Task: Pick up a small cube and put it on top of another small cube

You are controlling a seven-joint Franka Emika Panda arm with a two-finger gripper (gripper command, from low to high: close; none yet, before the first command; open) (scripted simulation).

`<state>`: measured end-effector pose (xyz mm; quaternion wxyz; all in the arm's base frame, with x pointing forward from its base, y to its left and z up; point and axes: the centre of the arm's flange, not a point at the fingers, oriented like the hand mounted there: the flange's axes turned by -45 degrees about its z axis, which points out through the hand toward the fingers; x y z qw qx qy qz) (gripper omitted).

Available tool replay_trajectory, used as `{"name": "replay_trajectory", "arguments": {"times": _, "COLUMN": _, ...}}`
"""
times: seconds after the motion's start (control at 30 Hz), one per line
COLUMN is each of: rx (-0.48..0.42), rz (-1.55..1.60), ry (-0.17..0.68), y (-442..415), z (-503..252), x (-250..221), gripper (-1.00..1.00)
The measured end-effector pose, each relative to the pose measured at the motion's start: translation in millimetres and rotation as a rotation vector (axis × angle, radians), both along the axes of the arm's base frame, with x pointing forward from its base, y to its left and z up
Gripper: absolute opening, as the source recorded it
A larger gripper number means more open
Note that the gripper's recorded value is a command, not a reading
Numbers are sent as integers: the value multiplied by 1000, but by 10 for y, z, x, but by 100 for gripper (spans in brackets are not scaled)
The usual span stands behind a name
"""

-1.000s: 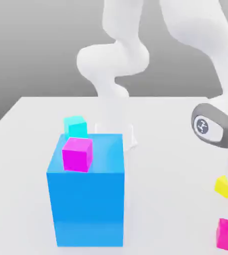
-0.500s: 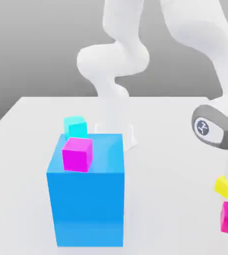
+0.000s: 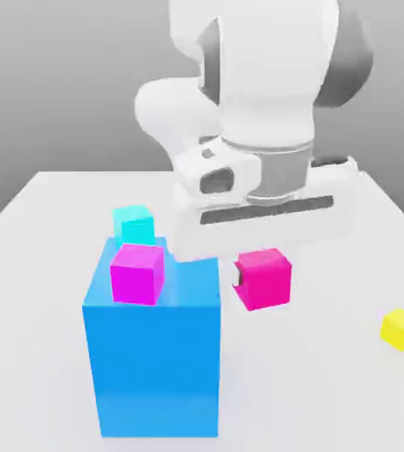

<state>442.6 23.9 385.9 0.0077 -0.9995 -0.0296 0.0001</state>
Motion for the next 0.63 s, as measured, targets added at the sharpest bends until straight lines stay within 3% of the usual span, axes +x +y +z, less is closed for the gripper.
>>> {"name": "replay_trajectory", "arguments": {"times": 0.37, "rx": -8, "rz": -754, "ry": 5, "y": -1119, "z": 737, "x": -1048, "gripper": -100}}
{"name": "replay_trajectory", "arguments": {"times": 0.5, "rx": -9, "rz": -815, "ry": 5, "y": -1185, "z": 314, "x": -1134, "gripper": -100}}
{"name": "replay_trajectory", "arguments": {"times": 0.53, "rx": -9, "rz": -817, "ry": 5, "y": -1185, "z": 203, "x": -1143, "gripper": 100}}
{"name": "replay_trajectory", "arguments": {"times": 0.63, "rx": -9, "rz": -817, "ry": 5, "y": -1185, "z": 203, "x": -1143, "gripper": 100}}
